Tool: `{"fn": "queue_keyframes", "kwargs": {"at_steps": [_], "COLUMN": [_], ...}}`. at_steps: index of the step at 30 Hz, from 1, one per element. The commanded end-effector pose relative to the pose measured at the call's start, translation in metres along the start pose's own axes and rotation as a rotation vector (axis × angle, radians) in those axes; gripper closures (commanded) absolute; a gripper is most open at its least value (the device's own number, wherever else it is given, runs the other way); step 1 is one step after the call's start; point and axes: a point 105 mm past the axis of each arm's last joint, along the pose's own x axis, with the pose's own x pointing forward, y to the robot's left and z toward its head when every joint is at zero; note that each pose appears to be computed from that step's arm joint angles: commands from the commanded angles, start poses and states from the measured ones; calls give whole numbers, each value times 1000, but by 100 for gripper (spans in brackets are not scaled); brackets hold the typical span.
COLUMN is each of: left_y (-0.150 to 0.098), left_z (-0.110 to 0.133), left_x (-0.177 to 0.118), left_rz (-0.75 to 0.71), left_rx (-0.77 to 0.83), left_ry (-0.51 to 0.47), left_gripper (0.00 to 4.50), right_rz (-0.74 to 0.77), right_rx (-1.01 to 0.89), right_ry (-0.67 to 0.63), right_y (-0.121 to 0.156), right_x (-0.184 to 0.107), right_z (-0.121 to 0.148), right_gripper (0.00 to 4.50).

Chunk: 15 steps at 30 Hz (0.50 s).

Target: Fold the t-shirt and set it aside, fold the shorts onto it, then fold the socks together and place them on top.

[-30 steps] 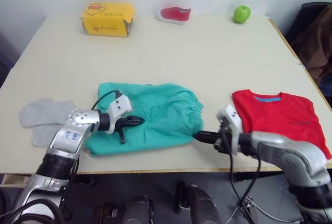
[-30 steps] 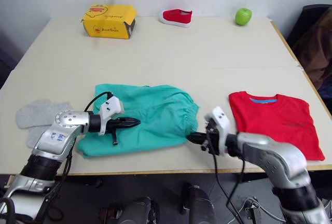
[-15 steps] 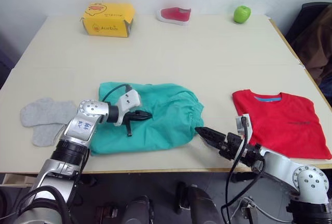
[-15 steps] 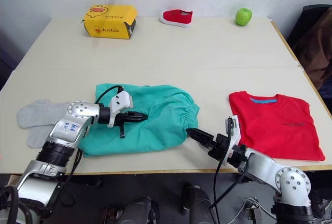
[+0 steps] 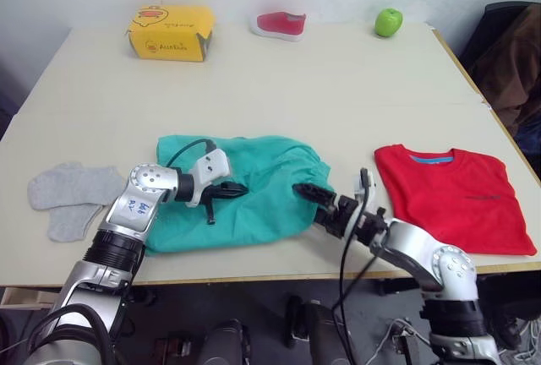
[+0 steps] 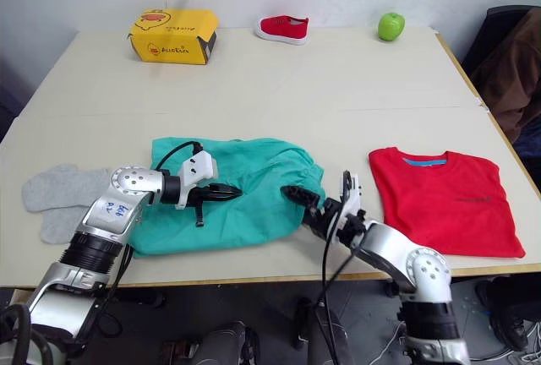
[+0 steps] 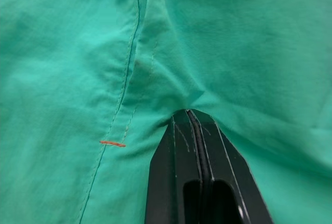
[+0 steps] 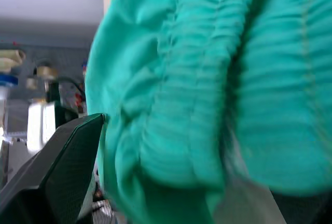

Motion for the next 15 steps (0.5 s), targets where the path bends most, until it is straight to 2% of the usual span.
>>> {"fn": "queue_keyframes", "kwargs": {"at_steps": [1,4,10,13,15], "left_y": [-1,-4,-5,-2,-2], "left_z": [2,-3,-14,-21,-22], "left_x": [-3,-3,-4,-5,-5], "left_rz": [13,10,27,54,64], "left_rx": [12,11,-7,-30,-44], "left_ry": [-11,8,35,52,53], "left_gripper": [450,450,450,450,450], "right_rz": [-1,39,123,218,284], "right_rx": [-11,-117,-535,-712,-789], "right_ry": [-66,-83,-70,-63,-35], "right_y": [-2,7,27,51,65], "right_x": [4,2,-7,-4,-3], "right_z": [14,18,14,18,16], "right_gripper": [2,67,276,392,431]}}
